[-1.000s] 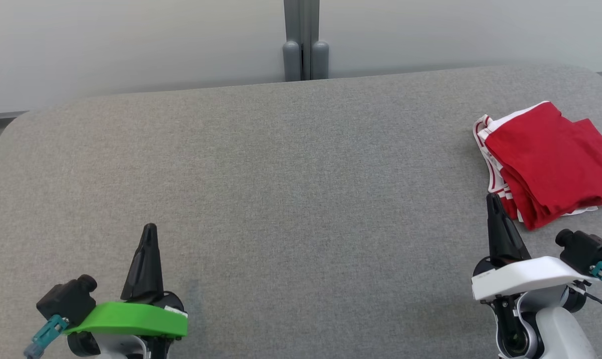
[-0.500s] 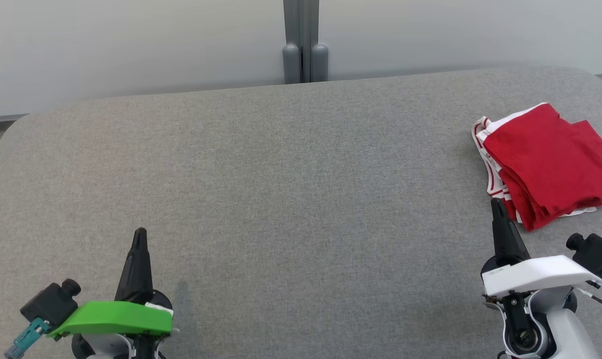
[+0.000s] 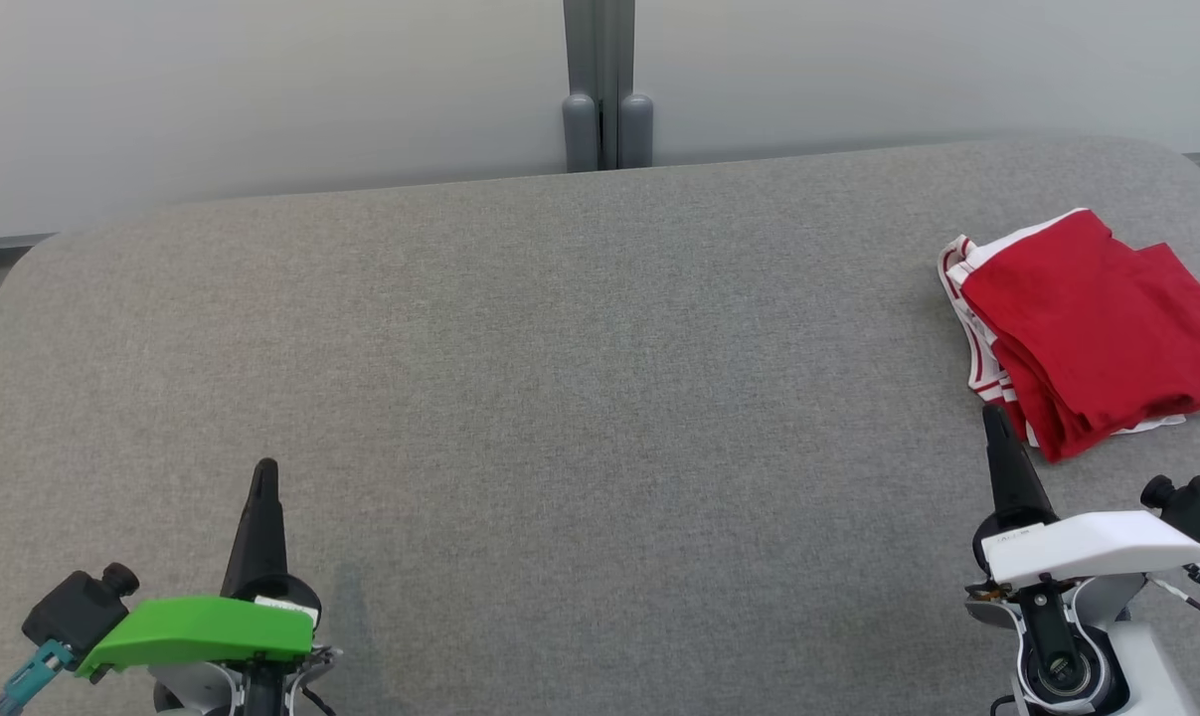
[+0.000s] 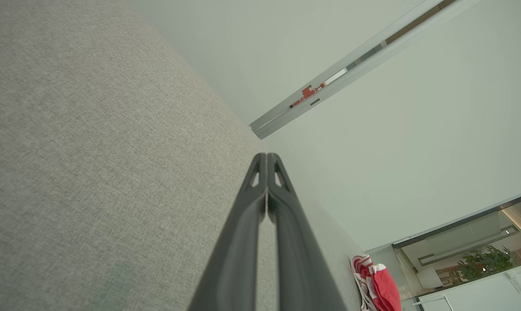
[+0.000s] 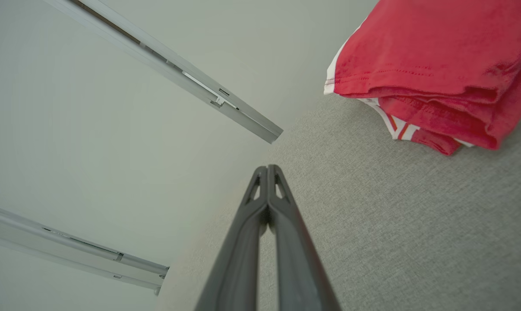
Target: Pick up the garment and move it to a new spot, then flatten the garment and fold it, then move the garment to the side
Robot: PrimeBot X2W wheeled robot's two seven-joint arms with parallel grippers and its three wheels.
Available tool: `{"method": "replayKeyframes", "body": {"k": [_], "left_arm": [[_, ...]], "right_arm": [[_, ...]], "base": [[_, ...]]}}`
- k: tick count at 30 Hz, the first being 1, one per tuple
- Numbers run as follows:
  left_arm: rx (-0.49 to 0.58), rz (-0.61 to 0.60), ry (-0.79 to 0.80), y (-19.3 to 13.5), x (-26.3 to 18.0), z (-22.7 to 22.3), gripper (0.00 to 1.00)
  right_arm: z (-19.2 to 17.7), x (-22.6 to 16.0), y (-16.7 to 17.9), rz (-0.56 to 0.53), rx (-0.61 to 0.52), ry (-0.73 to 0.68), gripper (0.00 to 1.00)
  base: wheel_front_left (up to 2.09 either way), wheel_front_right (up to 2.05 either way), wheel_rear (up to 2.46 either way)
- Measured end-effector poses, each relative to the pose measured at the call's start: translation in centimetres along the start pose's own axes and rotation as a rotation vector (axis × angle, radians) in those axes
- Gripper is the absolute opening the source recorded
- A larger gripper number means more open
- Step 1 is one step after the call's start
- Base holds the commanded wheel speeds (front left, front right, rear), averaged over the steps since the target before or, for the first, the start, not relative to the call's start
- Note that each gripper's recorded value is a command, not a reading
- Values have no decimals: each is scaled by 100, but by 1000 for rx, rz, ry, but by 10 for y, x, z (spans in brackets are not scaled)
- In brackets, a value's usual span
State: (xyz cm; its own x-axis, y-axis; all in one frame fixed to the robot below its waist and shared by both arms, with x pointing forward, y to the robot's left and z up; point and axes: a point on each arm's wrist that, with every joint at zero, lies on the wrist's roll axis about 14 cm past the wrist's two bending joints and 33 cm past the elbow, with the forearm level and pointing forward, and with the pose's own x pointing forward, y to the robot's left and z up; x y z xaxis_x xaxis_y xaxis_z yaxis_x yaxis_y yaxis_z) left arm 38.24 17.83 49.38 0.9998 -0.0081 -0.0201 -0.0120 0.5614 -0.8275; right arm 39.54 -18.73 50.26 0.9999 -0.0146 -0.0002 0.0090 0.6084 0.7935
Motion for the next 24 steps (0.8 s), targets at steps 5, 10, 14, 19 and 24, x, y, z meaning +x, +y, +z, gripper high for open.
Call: {"method": "replayKeyframes", "body": {"k": [5,10,14,19,24], "left_arm": [[-48,8,4,2,0,1,0],[-99,13,0,3,1,3,0],[-140,16,0,4,1,5,0],[-184,18,0,4,2,6,0],[-227,20,3,4,2,7,0]], "right_arm": [[0,0,-2,-7,55,6,0],[1,-1,-3,-12,111,7,0],[1,-1,-4,-16,154,9,0],[2,-2,-4,-18,203,12,0],[3,-2,-5,-20,253,13,0]], "base": [[0,0,0],[0,0,0],[0,0,0],[0,0,0],[0,0,0]]}}
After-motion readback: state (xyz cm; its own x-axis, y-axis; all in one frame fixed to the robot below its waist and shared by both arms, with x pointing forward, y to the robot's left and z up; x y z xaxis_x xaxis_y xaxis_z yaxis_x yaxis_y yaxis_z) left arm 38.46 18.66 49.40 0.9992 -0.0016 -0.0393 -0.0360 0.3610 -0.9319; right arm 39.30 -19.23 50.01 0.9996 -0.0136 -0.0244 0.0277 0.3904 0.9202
